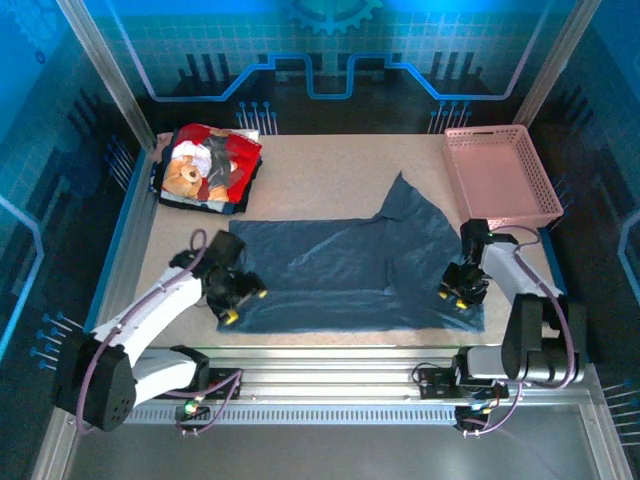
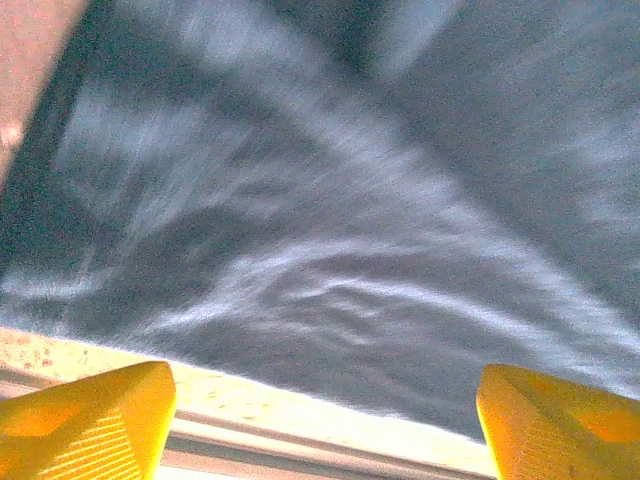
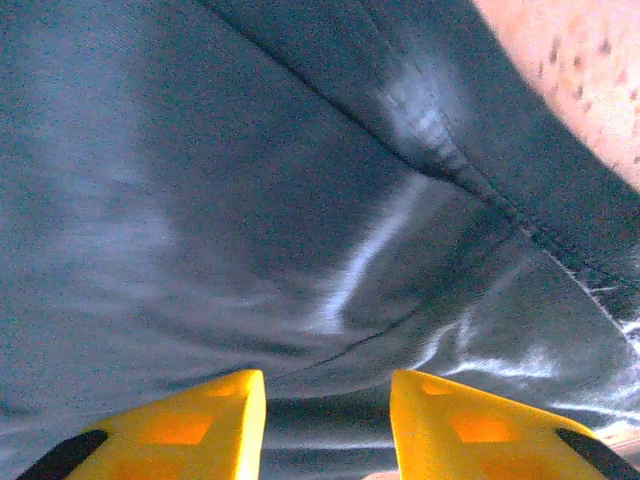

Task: Fold and stack the t-shirts

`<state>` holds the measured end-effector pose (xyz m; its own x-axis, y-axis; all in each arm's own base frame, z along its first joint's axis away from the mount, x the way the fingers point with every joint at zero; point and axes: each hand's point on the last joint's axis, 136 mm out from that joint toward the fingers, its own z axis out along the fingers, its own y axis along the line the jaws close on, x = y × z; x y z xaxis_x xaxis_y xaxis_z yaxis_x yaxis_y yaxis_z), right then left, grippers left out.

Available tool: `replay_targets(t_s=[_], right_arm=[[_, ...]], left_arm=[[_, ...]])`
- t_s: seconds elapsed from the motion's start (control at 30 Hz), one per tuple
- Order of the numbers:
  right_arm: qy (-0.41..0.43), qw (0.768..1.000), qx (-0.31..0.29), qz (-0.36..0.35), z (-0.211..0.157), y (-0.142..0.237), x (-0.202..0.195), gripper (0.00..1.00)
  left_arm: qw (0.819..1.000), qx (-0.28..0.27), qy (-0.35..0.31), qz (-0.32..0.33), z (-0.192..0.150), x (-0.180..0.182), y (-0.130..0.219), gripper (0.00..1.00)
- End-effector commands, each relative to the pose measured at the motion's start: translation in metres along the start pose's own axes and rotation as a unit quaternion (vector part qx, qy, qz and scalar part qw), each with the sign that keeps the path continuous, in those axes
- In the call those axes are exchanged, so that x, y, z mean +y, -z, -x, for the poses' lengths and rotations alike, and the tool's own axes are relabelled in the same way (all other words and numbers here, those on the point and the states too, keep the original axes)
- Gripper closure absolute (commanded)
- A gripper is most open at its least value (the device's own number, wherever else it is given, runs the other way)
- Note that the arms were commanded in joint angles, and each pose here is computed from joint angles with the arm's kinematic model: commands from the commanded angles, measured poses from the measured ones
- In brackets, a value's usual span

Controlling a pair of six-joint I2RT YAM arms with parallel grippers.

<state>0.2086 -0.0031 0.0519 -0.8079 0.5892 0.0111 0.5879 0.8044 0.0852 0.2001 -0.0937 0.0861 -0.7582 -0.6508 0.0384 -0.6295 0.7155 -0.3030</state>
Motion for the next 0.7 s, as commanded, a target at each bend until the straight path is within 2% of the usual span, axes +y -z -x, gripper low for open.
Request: replay_targets(t_s=[0.0, 0.17, 0.37, 0.5, 0.67], right_arm=[[0.023, 0.996, -0.045, 0.071, 0.021, 0.038, 0.030, 0.55], [0.082, 0.980, -0.091, 0.157, 0.039, 0.078, 0.075, 0.45], [0.161, 0.958, -0.118, 0.206, 0.050, 0.104, 0.119, 0.39], [0.175, 0.951, -0.120, 0.223, 0.059, 0.108, 0.134, 0.34], [0.187, 0.945, -0.122, 0.241, 0.080, 0.114, 0.150, 0.28]], left_arm=[[0.999, -0.041, -0.028, -0.006, 0.033, -0.012, 0.039, 0.17], [0.996, -0.083, -0.038, -0.002, 0.098, -0.024, 0.046, 0.16], [0.989, -0.110, -0.093, -0.040, 0.161, -0.056, 0.027, 0.26], [0.988, -0.096, -0.118, -0.036, 0.187, -0.070, 0.003, 0.37], [0.988, -0.092, -0.123, -0.019, 0.211, -0.074, -0.026, 0.42]])
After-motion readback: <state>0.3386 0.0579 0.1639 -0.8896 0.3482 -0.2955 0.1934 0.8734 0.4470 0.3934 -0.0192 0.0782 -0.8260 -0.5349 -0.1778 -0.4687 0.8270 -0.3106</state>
